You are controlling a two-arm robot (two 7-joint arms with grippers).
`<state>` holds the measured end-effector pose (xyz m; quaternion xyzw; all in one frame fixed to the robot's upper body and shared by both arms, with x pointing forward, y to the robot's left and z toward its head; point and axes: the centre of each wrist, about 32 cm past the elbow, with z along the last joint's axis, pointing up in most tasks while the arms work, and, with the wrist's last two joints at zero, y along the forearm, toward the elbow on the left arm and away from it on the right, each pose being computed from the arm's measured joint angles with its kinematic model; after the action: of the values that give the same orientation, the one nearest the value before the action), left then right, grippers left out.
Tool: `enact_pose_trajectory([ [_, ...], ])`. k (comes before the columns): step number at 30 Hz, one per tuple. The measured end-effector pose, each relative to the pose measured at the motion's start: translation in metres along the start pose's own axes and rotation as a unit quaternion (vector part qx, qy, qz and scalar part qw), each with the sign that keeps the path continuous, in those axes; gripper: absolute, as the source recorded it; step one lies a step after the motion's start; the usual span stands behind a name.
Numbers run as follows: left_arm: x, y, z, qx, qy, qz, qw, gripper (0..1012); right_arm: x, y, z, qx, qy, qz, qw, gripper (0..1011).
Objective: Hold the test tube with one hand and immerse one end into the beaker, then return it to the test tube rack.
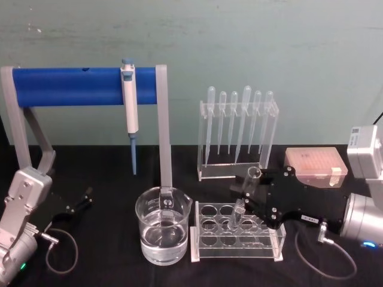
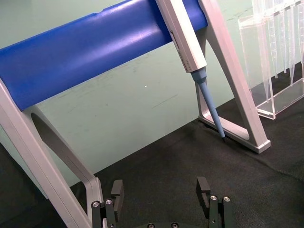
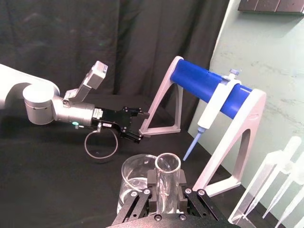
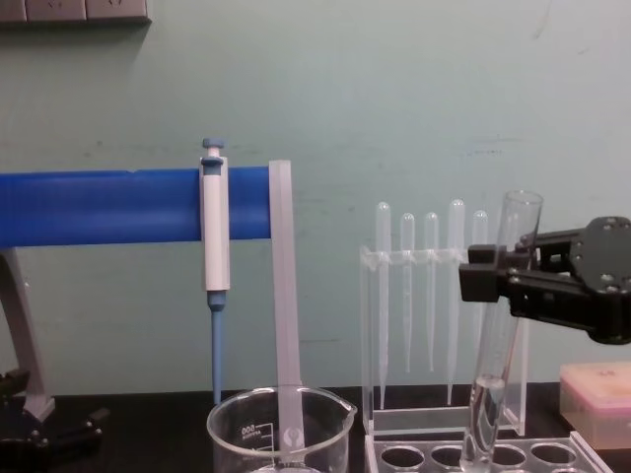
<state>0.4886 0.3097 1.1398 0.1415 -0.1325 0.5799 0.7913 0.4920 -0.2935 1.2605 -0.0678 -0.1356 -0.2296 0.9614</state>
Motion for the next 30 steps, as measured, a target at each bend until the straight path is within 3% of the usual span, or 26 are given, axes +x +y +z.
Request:
enact_pose_trajectory([
  [30,0.0,0.0,0.0,0.0,0.0,0.0,1.0,1000,0.008,0.006,-0.02,0.006,0.005,-0.002,1.0,225],
])
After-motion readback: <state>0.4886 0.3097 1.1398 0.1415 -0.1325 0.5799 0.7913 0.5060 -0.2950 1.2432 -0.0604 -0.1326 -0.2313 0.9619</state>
